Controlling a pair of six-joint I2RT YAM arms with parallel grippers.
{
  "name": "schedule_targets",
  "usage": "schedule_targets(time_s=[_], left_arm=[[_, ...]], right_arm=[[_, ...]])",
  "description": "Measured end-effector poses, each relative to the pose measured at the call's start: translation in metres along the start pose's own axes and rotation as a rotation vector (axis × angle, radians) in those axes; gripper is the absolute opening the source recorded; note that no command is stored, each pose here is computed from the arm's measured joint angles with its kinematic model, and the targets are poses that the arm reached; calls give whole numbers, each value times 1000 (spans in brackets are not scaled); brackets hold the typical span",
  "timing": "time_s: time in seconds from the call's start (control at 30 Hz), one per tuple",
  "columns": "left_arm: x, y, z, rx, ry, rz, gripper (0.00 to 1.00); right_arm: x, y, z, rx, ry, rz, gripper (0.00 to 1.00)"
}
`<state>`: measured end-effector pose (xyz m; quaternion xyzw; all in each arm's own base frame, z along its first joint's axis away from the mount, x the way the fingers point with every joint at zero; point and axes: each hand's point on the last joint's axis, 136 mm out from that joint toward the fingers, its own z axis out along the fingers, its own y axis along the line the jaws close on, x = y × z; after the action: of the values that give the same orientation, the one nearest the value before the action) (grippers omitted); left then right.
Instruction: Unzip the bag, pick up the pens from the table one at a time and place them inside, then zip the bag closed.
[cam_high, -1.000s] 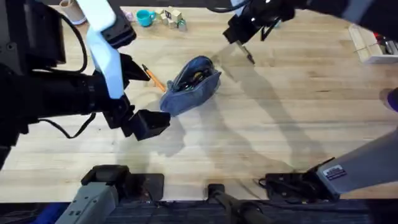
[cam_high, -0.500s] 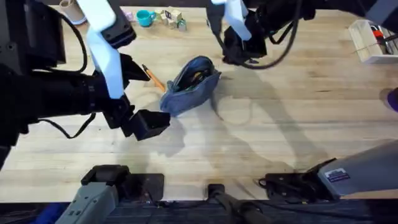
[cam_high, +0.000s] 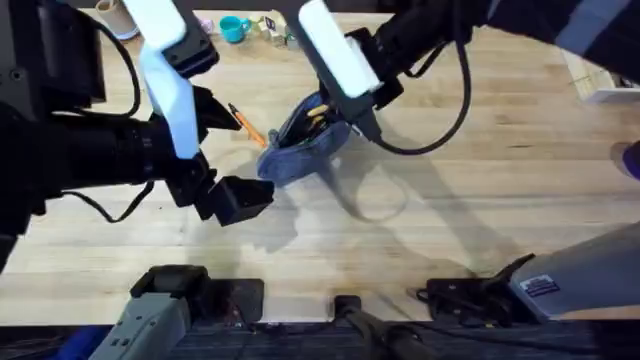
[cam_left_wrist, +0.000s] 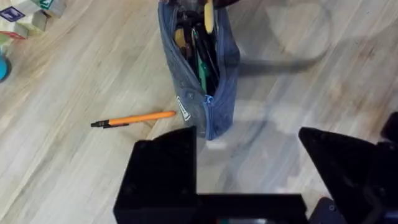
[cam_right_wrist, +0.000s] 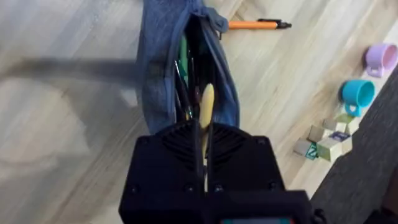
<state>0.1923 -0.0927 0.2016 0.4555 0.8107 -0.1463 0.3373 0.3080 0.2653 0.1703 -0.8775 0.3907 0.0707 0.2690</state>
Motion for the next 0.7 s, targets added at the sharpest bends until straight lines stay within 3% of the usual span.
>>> schedule_targets(time_s=[0.7], left_arm=[[0, 0, 0, 0, 0, -1, 994]], right_arm=[[12, -3, 58, -53, 2, -110, 31]])
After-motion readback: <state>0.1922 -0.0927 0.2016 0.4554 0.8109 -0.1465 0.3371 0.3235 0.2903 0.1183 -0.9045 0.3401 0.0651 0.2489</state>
